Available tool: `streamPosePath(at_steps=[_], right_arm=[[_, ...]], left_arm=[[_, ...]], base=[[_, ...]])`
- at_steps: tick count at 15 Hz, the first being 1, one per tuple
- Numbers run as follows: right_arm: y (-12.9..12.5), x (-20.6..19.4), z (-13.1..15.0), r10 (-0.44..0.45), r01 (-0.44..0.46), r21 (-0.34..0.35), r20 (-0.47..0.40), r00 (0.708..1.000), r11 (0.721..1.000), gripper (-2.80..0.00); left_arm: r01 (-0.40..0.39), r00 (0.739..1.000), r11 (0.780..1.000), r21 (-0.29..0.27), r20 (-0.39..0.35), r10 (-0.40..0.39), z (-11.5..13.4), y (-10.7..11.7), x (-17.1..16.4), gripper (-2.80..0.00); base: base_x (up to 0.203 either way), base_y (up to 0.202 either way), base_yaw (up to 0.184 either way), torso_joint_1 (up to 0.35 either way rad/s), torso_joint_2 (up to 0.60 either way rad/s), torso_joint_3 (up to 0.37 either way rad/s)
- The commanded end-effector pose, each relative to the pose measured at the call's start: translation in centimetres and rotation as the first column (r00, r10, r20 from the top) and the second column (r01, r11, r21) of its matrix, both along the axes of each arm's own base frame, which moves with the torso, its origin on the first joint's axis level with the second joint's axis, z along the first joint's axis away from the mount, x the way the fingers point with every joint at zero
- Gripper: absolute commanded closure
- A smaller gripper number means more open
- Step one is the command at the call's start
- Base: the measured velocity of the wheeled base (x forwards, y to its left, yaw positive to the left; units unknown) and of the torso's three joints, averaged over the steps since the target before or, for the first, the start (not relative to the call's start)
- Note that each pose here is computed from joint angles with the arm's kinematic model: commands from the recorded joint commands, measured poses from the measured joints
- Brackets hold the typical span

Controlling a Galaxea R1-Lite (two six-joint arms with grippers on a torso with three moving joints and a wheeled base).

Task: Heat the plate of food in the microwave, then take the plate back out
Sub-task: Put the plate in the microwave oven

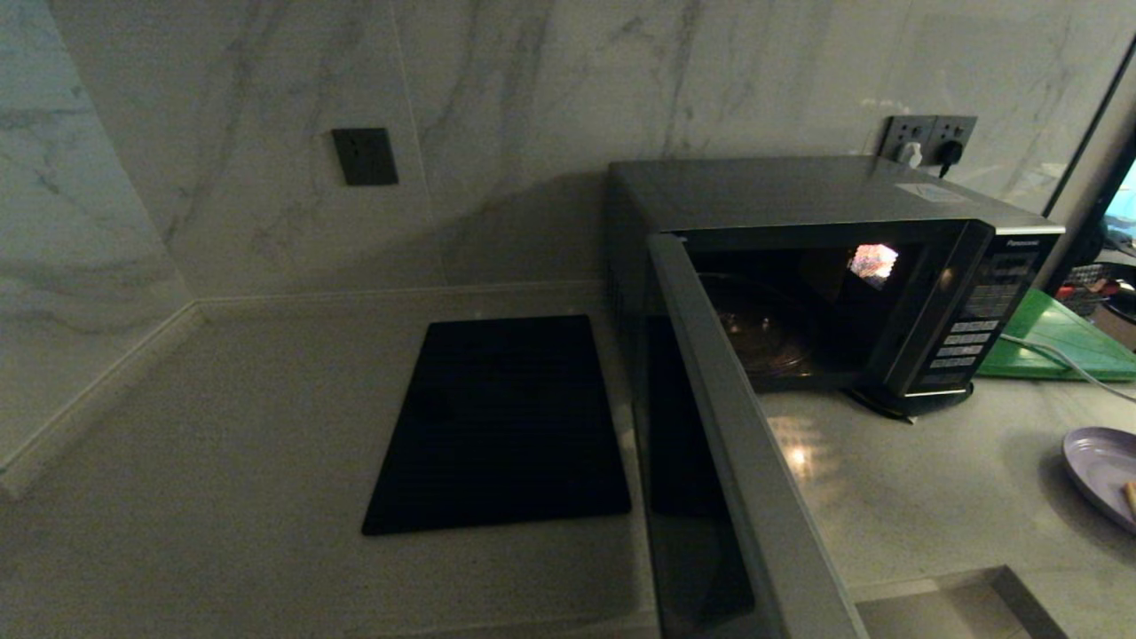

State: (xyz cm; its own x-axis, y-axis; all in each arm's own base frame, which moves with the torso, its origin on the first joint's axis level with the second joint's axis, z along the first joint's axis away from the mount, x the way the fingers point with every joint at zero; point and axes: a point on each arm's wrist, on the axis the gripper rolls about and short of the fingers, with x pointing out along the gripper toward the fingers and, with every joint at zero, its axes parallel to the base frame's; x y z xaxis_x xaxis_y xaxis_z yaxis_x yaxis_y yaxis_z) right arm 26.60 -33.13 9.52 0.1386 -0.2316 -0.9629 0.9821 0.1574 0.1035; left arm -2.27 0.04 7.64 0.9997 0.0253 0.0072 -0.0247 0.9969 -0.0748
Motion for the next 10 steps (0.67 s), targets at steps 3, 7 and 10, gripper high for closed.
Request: streamPosePath(at_steps=[3,7,10], right_arm=[[0.1,-0.1,0.4,-0.004,0.004,-0.004,0.003,1.000,1.000,0.00],[0.3,-0.3,1.1,-0.006,0.007,-0.014,0.013,1.000,1.000,0.00],[0.6,-0.5,1.8,-0.008,0.008,-0.024,0.021,1.000,1.000,0.00]], left_arm=[[-0.001,1.000,1.000,0.000,0.000,0.001,0.0,0.0,0.0,0.00],[-0.001,1.000,1.000,0.000,0.000,0.001,0.0,0.0,0.0,0.00],[-0.001,1.000,1.000,0.000,0.000,0.001,0.0,0.0,0.0,0.00]], base=[[0.000,0.000,0.000,0.000,0.00,0.000],[0.000,0.000,0.000,0.000,0.00,0.000],[0.000,0.000,0.000,0.000,0.00,0.000]])
